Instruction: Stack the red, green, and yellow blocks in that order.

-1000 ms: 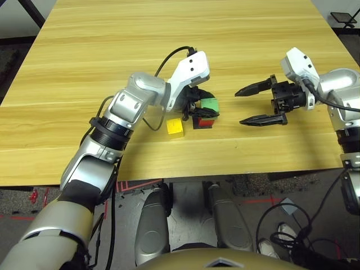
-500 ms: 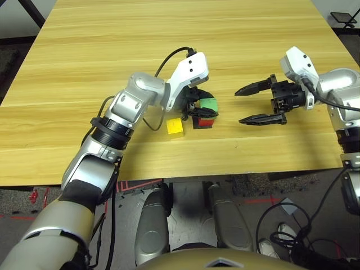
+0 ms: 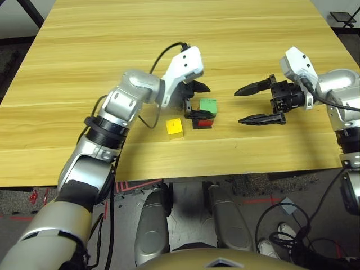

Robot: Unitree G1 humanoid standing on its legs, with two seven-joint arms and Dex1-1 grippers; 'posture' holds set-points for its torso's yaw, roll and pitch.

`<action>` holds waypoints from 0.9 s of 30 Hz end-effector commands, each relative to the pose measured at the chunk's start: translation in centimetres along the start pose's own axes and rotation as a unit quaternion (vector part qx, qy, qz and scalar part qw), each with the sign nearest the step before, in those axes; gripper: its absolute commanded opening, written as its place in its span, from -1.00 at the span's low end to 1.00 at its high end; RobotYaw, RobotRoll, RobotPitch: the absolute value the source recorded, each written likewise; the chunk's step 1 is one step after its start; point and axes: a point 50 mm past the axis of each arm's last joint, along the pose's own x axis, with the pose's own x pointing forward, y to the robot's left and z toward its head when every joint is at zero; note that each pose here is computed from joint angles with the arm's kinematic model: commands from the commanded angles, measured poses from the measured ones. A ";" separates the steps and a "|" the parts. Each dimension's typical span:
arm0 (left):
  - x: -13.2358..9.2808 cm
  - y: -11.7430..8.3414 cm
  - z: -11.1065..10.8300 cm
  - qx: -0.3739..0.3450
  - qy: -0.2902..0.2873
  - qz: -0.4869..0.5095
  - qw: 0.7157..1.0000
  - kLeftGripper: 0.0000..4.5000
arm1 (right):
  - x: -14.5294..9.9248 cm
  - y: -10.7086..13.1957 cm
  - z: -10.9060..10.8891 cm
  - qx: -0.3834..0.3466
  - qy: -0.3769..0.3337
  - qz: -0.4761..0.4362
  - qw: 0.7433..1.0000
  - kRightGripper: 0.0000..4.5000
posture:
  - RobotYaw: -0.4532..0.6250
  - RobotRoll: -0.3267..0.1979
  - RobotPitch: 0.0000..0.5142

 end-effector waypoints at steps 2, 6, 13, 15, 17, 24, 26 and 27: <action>-2.1 -2.1 -1.6 -0.038 0.033 -0.001 0.999 0.99 | -0.1 -0.3 0.0 -0.006 -0.003 0.006 1.000 1.00 | 0.03 0.19 -0.11; -3.0 -3.7 -3.1 -0.064 0.044 0.009 0.997 0.99 | 0.0 -0.6 0.0 -0.008 -0.004 0.008 1.000 1.00 | 0.06 0.17 -0.13; -2.2 -5.1 -5.2 -0.091 0.042 0.029 0.994 0.99 | 0.2 -1.0 0.3 -0.011 -0.003 0.010 1.000 1.00 | 0.07 0.12 -0.13; -1.9 -5.2 -5.7 -0.086 0.048 0.029 0.995 0.99 | 0.2 -1.0 0.5 -0.012 -0.004 0.010 1.000 1.00 | 0.06 0.11 -0.13; -1.7 -5.2 -6.0 -0.082 0.053 0.031 0.995 0.99 | 0.2 -1.0 0.5 -0.012 -0.005 0.011 1.000 1.00 | 0.06 0.10 -0.12; -1.4 -4.7 -7.6 -0.072 0.059 0.037 0.995 0.99 | -0.1 -0.9 0.7 -0.009 -0.004 0.008 1.000 1.00 | 0.02 0.07 -0.12; -1.4 -4.7 -7.8 -0.077 0.058 0.042 0.994 0.99 | -0.1 -0.8 0.8 -0.009 -0.004 0.007 1.000 1.00 | 0.02 0.07 -0.12; -1.4 -4.6 -8.0 -0.078 0.059 0.043 0.994 0.99 | -0.1 -0.8 0.8 -0.009 -0.004 0.007 1.000 1.00 | 0.02 0.07 -0.12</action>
